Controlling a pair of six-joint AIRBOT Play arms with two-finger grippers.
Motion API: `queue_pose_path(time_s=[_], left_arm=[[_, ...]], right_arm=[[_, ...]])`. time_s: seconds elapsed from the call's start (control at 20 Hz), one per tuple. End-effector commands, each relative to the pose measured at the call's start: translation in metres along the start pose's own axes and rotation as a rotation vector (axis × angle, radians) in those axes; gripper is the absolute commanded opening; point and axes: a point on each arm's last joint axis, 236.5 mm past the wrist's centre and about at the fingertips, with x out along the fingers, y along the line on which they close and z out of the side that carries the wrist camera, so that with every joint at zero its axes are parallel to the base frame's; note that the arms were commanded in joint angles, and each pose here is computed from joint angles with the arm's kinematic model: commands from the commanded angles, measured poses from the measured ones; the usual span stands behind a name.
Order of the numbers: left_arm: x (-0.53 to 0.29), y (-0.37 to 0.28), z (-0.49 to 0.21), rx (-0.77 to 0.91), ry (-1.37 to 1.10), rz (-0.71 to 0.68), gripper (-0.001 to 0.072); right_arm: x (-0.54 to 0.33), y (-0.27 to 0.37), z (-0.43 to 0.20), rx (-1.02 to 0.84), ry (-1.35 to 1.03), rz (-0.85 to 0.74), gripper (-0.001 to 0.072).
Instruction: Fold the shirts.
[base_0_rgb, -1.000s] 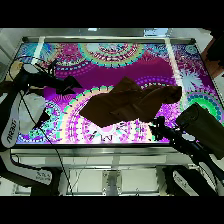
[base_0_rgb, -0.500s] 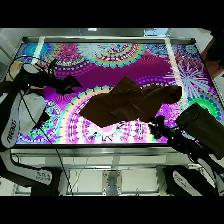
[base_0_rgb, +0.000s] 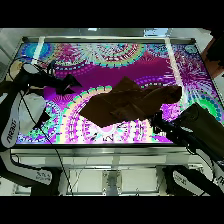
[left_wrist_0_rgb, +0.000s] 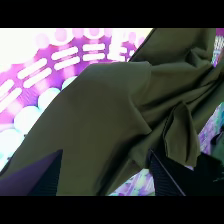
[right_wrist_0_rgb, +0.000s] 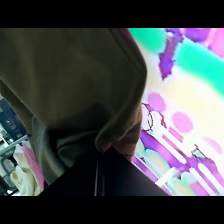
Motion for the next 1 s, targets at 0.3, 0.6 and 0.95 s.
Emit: queue_pose_path(time_s=[0.3, 0.6, 0.95], left_arm=[[0.042, 0.086, -0.105, -0.222, 0.293, 0.153, 0.0622], [0.06, 0.105, -0.075, -0.188, 0.127, 0.163, 0.0622], [0.091, 0.089, -0.09, -0.184, 0.2, 0.073, 0.0562]], right_arm=[[0.0, 0.006, -0.022, -0.139, 0.094, 0.028, 0.0025], [-0.004, 0.017, -0.047, -0.148, 0.198, 0.08, 0.0025], [-0.008, 0.038, -0.053, -0.14, 0.217, 0.173, 0.0025]])
